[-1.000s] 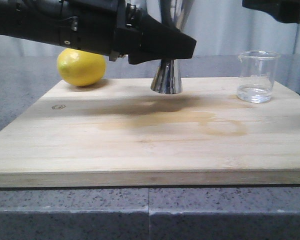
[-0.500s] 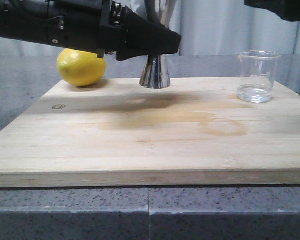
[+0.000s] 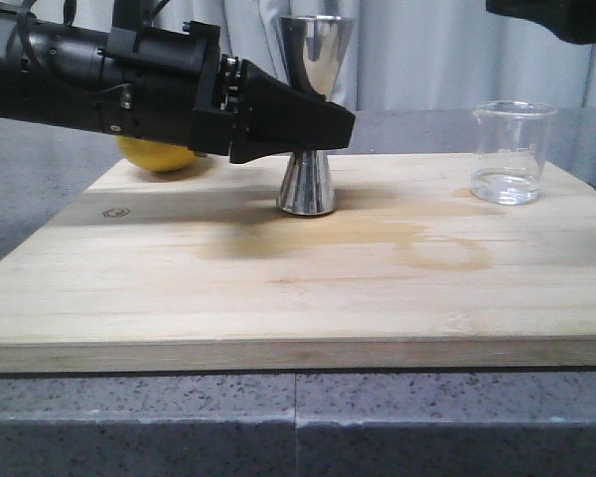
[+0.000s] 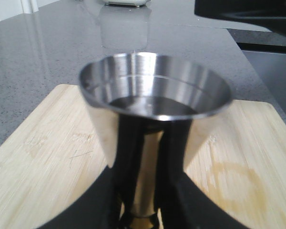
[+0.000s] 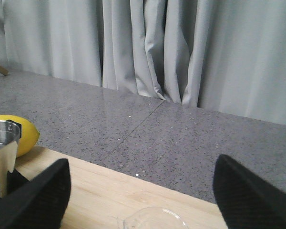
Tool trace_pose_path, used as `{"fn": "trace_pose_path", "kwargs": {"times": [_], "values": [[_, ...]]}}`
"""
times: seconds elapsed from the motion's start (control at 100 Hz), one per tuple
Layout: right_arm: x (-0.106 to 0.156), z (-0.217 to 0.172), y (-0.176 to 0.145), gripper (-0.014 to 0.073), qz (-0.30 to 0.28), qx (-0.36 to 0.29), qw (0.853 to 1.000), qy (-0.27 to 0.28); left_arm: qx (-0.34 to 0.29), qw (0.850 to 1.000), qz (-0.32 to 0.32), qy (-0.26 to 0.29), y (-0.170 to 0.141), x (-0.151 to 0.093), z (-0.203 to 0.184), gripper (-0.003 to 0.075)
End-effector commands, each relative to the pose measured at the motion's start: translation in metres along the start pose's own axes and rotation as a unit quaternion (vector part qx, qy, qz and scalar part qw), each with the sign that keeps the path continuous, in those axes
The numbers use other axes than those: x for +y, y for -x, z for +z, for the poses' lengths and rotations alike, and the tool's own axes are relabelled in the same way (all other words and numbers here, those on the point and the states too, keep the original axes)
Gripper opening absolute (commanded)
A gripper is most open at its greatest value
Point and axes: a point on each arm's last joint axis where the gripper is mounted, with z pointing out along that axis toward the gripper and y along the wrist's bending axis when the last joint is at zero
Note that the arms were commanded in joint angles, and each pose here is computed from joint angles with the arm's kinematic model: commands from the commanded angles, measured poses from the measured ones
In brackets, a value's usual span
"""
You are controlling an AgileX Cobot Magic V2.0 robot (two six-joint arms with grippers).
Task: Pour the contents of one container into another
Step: 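Lower the steel jigger onto the board with the left gripper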
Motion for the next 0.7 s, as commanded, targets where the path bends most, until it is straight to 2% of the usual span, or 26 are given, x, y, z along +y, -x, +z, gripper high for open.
{"fn": "trace_pose_path", "kwargs": {"times": [0.0,0.69], "values": [[-0.0025,-0.0009,0.0189,0.0554,-0.010,-0.061,0.998,-0.006,-0.085,0.996,0.017,-0.016,0.0346,-0.0051,-0.0056,0.0114],[-0.0011,-0.0009,0.0194,0.0554,-0.021,-0.064,0.998,0.001,-0.082,0.996,0.019,-0.012,0.0341,-0.0043,-0.0056,0.0115]]}}
